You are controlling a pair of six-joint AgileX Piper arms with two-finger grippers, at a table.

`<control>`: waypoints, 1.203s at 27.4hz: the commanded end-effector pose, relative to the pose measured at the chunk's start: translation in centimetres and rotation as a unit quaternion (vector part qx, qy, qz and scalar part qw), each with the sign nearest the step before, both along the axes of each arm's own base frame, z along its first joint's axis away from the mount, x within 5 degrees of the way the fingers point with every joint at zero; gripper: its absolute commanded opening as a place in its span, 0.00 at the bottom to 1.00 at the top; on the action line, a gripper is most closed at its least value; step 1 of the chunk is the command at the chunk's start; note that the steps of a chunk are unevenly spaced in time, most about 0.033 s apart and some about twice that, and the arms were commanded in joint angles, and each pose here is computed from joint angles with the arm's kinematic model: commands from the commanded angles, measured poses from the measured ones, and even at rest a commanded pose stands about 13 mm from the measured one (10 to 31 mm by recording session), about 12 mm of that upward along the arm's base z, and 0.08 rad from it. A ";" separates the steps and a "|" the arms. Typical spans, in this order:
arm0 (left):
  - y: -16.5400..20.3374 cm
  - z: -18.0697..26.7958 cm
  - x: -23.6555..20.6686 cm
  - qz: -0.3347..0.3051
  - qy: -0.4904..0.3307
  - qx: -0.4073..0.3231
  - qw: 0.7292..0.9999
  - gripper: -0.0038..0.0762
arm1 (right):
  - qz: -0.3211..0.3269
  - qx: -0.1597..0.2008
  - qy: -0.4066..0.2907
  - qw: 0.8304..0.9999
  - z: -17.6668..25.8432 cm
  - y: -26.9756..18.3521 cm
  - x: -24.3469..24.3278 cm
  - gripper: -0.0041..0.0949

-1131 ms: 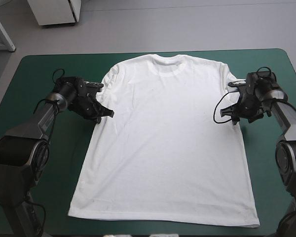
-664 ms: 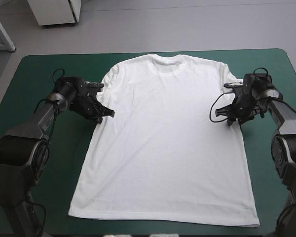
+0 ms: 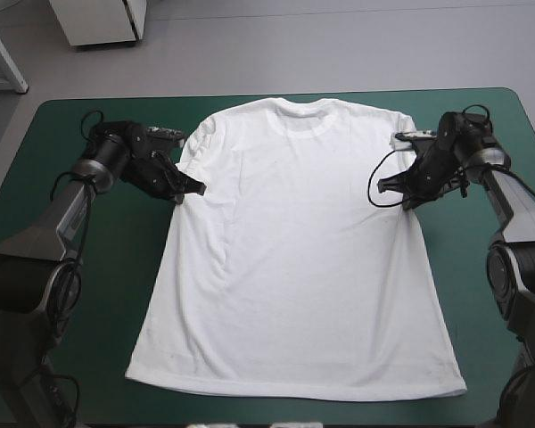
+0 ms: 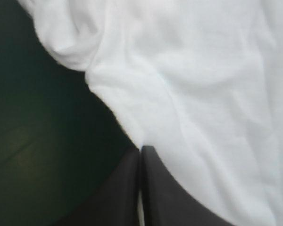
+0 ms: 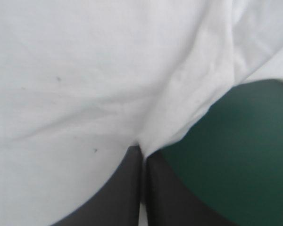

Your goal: Fold the cloth

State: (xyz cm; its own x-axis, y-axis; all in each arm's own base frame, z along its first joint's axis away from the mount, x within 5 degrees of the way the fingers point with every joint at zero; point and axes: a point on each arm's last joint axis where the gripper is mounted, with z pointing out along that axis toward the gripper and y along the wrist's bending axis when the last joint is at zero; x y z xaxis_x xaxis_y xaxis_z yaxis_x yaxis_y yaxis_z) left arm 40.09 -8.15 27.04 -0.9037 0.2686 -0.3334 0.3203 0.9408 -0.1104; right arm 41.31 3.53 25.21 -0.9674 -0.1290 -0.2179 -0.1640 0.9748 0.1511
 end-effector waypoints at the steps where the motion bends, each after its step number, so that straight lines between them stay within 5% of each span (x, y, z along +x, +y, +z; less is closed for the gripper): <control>1: 0.2 7.5 -2.3 -0.002 -0.100 -0.016 0.995 0.04 | 0.004 0.011 -0.110 0.994 8.8 -0.1 -1.8 0.02; 9: 2.2 19.4 -10.9 0.001 -0.283 -0.014 0.959 0.04 | -0.021 -0.034 -0.268 0.963 19.7 -1.4 -9.1 0.02; 18: 3.5 26.2 -17.1 0.010 -0.414 -0.026 0.910 0.04 | -0.043 -0.032 -0.433 0.900 26.7 -2.0 -15.3 0.02; 23: 3.6 27.3 -16.8 0.019 -0.468 -0.028 0.883 0.04 | -0.057 -0.016 -0.534 0.844 29.5 -2.1 -16.0 0.02; 33: 2.9 28.0 -11.4 0.037 -0.574 -0.042 0.817 0.04 | -0.061 -0.011 -0.585 0.808 30.5 -1.8 -9.4 0.02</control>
